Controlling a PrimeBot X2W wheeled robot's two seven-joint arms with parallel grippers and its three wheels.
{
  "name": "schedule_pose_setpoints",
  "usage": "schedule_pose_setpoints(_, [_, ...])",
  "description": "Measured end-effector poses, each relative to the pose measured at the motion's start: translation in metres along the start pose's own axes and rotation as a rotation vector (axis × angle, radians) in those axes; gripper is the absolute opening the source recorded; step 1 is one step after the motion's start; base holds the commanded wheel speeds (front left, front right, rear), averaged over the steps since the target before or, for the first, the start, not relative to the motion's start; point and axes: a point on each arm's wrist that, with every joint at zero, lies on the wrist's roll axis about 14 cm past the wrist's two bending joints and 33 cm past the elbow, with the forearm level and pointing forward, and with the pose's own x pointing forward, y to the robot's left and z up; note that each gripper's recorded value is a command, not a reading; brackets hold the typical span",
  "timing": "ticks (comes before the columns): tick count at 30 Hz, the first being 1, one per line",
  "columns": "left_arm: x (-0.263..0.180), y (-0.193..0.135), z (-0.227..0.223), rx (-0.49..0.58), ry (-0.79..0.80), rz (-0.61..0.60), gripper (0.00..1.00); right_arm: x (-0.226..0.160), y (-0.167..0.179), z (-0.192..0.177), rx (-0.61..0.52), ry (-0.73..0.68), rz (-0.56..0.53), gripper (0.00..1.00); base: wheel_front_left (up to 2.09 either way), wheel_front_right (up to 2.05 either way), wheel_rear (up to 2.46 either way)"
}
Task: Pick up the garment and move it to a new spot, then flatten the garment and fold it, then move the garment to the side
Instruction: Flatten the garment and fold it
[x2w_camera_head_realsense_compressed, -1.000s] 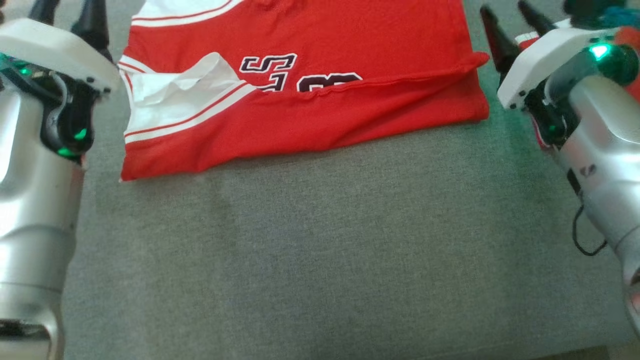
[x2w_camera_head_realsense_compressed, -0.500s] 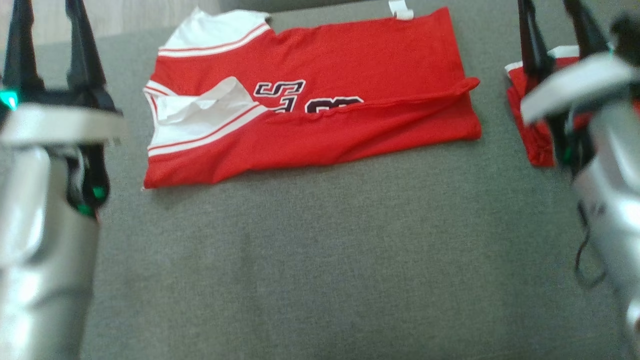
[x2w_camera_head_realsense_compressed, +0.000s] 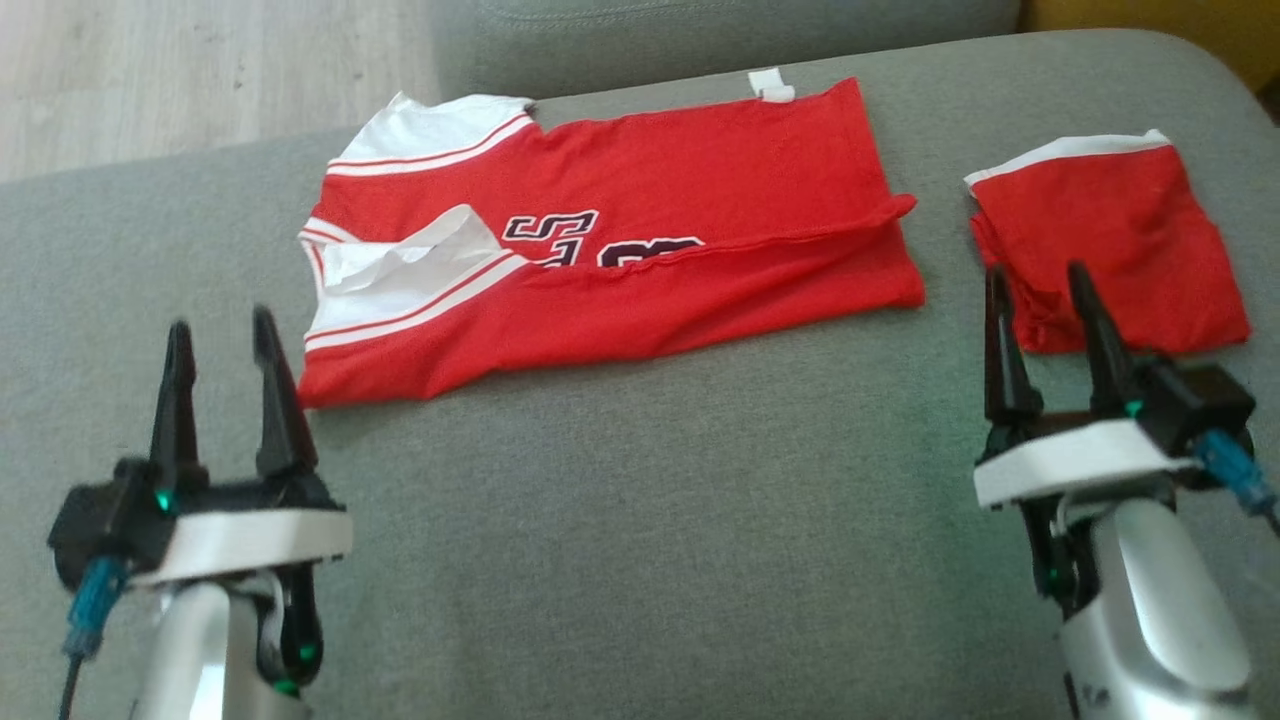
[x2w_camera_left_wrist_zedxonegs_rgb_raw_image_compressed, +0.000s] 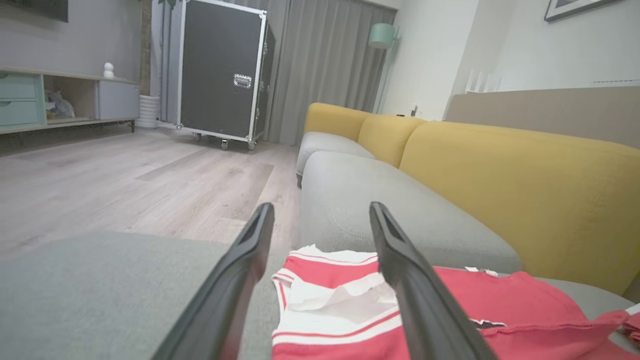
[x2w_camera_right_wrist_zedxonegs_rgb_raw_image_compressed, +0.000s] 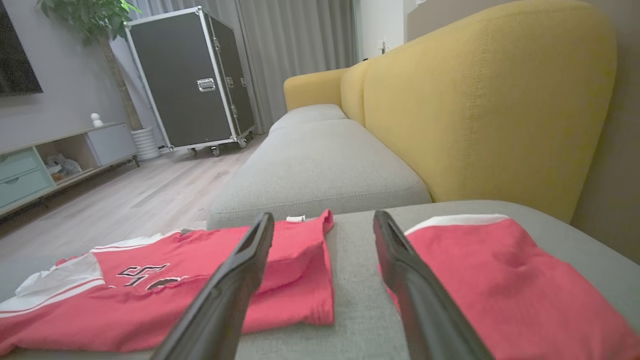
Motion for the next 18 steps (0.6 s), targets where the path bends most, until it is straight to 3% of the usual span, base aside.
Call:
schedule_pose_setpoints(7, [-0.005, 0.007, -0.038, 0.023, 0.112, 0.018, 1.0, -0.007, -0.003, -0.007, 0.006, 0.014, -0.013, 1.0, 0.0, 0.0, 0.0])
schedule_pose_setpoints(18, [0.005, 0.048, -0.123, 0.096, 0.428, 0.144, 1.0, 0.003, -0.003, -0.019, 0.043, 0.038, -0.016, 1.0, 0.0, 0.0, 0.0])
